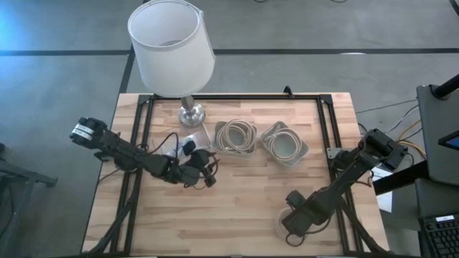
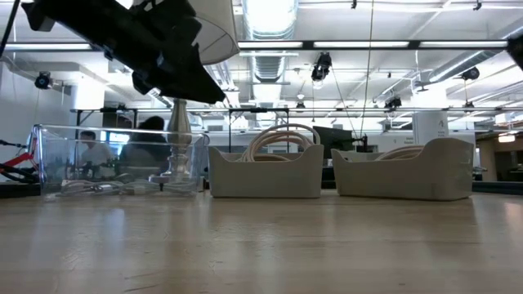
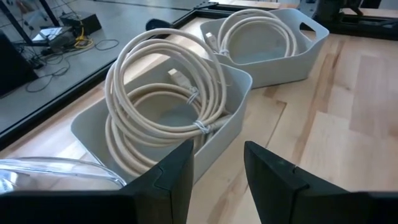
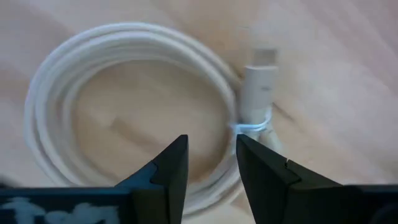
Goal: Pick & Place USB Port
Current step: Put the brown hdmi cable into the right light brown bin
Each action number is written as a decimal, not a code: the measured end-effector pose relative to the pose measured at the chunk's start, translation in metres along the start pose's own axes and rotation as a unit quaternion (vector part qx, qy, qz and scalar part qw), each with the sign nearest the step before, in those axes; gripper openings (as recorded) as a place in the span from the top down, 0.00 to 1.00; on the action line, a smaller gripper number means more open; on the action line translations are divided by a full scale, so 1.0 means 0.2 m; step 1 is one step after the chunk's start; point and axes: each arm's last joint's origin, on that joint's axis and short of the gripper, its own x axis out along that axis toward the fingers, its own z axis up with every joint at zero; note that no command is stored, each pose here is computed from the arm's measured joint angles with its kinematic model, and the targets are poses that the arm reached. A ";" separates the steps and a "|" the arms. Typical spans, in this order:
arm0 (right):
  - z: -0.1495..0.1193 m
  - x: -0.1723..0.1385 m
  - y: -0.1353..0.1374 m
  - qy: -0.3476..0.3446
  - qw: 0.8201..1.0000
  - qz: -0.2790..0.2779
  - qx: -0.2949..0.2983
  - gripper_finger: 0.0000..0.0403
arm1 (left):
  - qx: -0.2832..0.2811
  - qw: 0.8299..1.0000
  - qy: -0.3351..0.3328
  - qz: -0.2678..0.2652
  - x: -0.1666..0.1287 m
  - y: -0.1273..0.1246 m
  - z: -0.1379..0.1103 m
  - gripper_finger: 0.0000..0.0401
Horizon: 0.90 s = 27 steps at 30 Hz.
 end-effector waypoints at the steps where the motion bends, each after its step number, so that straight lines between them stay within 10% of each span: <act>1: 0.00 -0.02 0.01 0.000 1.000 0.002 -0.006 0.68 | 0.000 1.000 0.000 0.001 0.00 0.00 0.00 0.64; 27: 0.03 0.16 -0.12 -0.013 1.000 0.002 0.017 0.75 | 0.001 1.000 0.002 0.002 0.01 0.01 0.00 0.64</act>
